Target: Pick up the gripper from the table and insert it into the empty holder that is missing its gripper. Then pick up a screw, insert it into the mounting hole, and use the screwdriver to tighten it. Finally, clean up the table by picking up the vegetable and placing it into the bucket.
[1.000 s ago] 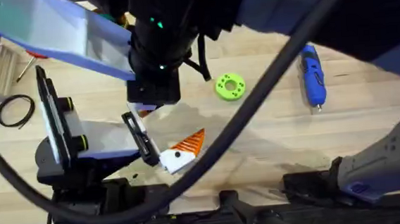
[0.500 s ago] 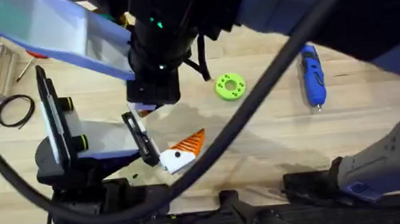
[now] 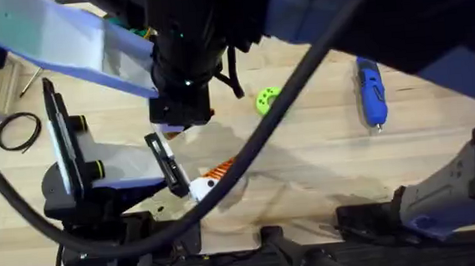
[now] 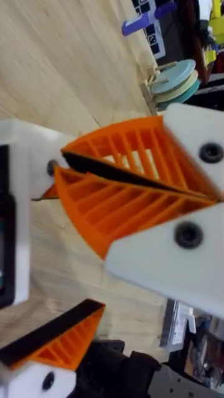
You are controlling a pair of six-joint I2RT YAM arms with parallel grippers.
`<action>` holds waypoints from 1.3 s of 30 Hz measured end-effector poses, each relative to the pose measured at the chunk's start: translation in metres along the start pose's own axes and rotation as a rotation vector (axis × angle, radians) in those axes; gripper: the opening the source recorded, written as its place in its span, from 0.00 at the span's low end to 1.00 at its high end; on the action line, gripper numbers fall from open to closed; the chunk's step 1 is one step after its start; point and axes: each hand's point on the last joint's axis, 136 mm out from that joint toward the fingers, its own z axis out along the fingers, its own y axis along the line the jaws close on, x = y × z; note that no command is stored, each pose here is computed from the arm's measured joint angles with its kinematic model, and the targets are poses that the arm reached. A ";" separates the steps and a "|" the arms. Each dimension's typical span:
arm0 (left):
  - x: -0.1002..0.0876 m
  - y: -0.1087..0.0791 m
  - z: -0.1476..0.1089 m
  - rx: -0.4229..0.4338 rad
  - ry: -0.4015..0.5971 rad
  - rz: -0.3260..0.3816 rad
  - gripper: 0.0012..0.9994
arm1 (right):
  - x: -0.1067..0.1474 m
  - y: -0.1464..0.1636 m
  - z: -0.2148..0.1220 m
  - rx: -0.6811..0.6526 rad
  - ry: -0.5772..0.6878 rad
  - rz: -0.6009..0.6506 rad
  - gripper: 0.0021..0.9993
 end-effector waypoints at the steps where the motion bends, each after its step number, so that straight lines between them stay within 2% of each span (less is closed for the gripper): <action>1: 0.000 0.000 0.000 0.000 0.000 0.000 0.99 | 0.000 0.000 0.000 0.000 0.000 0.000 0.00; 25: 0.000 -0.001 0.000 0.007 0.000 -0.005 0.99 | 0.002 -0.001 0.012 -0.012 0.022 0.003 0.01; 26: 0.000 -0.001 0.000 0.007 0.001 -0.006 0.99 | 0.001 -0.001 0.012 -0.013 0.021 0.005 0.09; 31: 0.000 -0.003 0.000 0.015 0.001 -0.006 0.99 | 0.001 -0.008 0.011 0.010 0.014 0.016 0.83; 32: 0.000 -0.003 0.000 0.015 0.001 -0.006 0.99 | 0.002 -0.010 0.010 0.013 0.017 0.022 0.90; 39: 0.000 -0.003 0.000 0.015 0.001 -0.004 0.99 | 0.007 -0.020 -0.007 -0.001 -0.025 0.087 0.93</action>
